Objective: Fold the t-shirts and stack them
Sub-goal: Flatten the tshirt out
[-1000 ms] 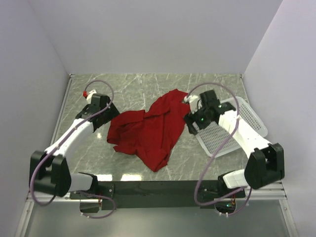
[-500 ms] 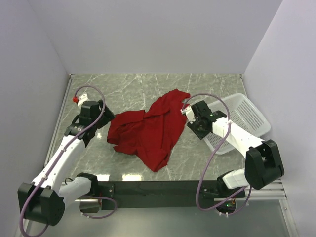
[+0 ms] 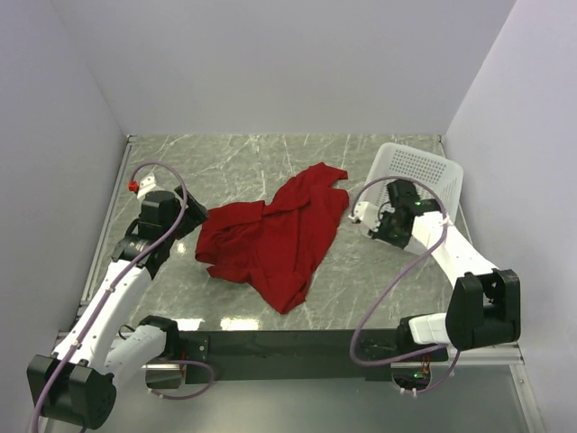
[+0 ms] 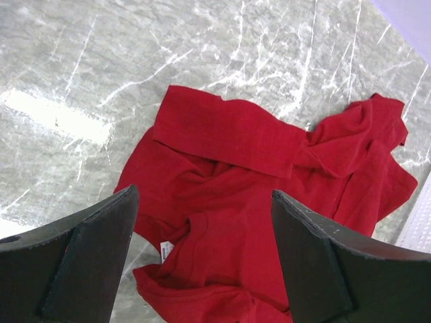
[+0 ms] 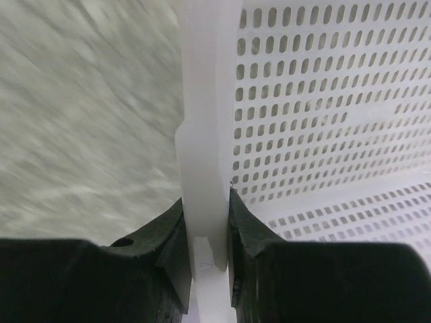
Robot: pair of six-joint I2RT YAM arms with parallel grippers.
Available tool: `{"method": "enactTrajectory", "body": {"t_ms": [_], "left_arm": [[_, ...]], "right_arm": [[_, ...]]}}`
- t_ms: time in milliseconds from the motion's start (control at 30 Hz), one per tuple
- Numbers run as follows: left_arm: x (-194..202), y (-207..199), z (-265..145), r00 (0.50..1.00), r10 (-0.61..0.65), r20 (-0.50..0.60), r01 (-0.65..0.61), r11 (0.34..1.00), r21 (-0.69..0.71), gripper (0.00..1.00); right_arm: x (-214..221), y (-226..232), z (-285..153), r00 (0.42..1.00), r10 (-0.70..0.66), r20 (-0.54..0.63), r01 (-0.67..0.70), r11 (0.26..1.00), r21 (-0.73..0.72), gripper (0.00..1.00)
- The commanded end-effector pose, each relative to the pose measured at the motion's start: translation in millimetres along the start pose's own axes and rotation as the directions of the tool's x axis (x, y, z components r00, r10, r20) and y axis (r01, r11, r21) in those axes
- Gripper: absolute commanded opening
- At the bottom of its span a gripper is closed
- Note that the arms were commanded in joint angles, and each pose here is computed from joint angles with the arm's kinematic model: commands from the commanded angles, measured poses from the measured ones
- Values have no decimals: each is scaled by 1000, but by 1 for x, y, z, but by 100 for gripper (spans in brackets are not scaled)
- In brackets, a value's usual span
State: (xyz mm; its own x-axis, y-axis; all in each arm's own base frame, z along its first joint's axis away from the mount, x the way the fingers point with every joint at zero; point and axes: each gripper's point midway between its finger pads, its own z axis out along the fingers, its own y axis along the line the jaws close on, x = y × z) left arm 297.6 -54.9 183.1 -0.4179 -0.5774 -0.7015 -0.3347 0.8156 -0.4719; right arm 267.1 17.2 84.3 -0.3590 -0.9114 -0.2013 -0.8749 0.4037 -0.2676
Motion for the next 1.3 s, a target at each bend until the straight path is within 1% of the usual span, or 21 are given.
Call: {"method": "enactTrajectory", "body": {"t_ms": [0,67,167,300,367,400,433,467,500,600,633,767,833,867,967,1033,1067,1133,1167,1233,1267], "left_arm": [[0,-5,-4,1000,-1,0,1,999,42,85],[0,-7,-2,1000,-1,-3,1,999,47,85],[2,-9,1,1000,-1,-9,1,999,54,85],[5,-12,4,1000,-3,-23,4,998,67,85],[5,-12,5,1000,-2,-28,4,998,66,85],[5,-12,5,1000,0,-29,2,998,65,85],[5,-12,5,1000,3,-28,-1,998,64,85],[4,-12,5,1000,6,-27,-4,998,63,85],[3,-13,4,1000,5,-21,-3,998,66,85],[1,-14,4,1000,7,-14,-6,997,72,85],[1,-15,4,1000,11,-11,-10,997,78,86],[7,-19,9,999,27,-39,-23,995,98,86],[11,-21,12,998,40,-55,-33,993,112,86],[12,-23,15,997,42,-62,-34,992,120,86],[23,-29,22,993,46,-106,-29,988,152,86],[26,-30,26,992,45,-121,-26,988,153,85],[29,-29,30,990,48,-136,-28,989,143,85],[33,-27,36,988,51,-147,-31,991,134,85],[38,-24,42,985,53,-167,-33,992,119,85],[43,-29,50,981,36,-190,-11,991,133,80],[50,-28,58,976,31,-216,-6,993,118,79]], "right_arm": [[16,-34,-12,976,-216,5,216,976,10,1],[27,-45,-11,950,-313,-5,313,950,3,5],[44,-69,-8,927,-372,-37,373,927,32,14],[53,-119,-10,938,-338,-70,345,928,143,21],[63,-134,-5,957,-280,-73,288,946,146,26],[62,-150,-13,962,-261,-78,271,945,182,31],[69,-156,-12,969,-230,-85,242,953,183,42],[70,-161,-14,976,-204,-79,216,957,192,42],[69,-168,-22,980,-187,-72,199,957,210,63],[67,-167,-31,986,-160,-40,165,961,222,64],[64,-164,-39,987,-161,-28,163,959,233,83],[33,-137,-61,980,-173,103,146,962,232,84],[-4,-111,-73,958,-182,221,140,971,193,84],[-16,-99,-76,953,-149,264,109,981,160,84],[-94,-37,-78,884,-176,432,197,980,-3,84],[-124,-16,-74,868,-159,470,213,975,-64,84],[-138,-8,-71,873,-103,476,173,979,-106,83],[-179,2,-60,861,-114,495,202,971,-127,81],[-191,5,-57,870,-59,490,157,974,-162,80],[-227,7,-47,869,-29,494,152,966,-211,75],[-238,7,-44,876,30,481,101,965,-243,74]]}}
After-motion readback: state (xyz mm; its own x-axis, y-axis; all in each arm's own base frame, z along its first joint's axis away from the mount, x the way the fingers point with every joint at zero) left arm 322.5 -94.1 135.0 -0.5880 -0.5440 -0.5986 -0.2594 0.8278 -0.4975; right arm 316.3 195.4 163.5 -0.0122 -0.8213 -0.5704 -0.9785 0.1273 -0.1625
